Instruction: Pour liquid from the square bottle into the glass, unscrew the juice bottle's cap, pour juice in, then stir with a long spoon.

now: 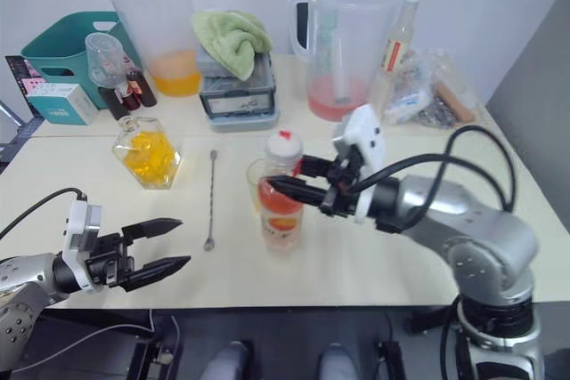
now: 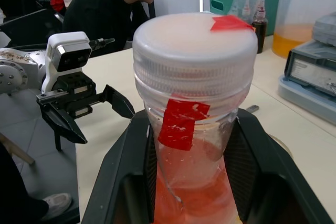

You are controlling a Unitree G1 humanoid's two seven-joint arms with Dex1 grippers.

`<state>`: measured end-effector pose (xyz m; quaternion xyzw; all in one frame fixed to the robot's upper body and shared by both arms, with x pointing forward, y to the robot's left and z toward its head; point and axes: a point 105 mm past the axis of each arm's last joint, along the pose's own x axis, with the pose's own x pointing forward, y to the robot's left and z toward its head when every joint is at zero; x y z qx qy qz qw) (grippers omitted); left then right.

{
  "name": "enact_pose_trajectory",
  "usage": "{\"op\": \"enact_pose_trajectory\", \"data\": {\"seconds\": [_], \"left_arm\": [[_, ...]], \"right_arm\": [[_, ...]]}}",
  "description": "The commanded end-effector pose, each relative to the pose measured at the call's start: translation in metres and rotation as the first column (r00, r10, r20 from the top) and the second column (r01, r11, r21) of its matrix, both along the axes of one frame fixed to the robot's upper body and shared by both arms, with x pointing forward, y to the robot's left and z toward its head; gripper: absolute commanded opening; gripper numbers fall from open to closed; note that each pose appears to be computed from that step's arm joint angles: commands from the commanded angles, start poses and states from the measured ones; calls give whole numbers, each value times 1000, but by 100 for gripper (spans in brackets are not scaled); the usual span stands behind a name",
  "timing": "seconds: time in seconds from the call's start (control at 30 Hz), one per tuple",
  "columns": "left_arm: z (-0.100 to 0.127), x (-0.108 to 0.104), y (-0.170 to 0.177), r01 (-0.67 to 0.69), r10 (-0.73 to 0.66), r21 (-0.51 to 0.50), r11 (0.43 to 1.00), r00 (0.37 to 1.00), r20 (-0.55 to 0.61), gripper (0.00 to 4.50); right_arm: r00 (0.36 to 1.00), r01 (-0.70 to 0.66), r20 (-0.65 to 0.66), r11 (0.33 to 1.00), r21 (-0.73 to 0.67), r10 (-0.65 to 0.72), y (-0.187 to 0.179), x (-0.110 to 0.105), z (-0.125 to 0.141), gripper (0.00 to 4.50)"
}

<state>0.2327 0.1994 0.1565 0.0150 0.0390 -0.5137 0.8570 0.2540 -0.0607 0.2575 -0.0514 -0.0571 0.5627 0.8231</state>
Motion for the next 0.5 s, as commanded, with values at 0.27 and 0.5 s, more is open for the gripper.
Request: {"op": "enact_pose_trajectory", "data": {"seconds": [0.27, 0.5], "left_arm": [[10, 1, 1, 16, -18, 29, 999, 999, 49, 450], [10, 1, 1, 21, -23, 39, 999, 999, 48, 450]], "right_arm": [[985, -65, 159, 998, -13, 66, 24, -7, -18, 125], [989, -71, 123, 996, -52, 77, 29, -3, -47, 125]]}}
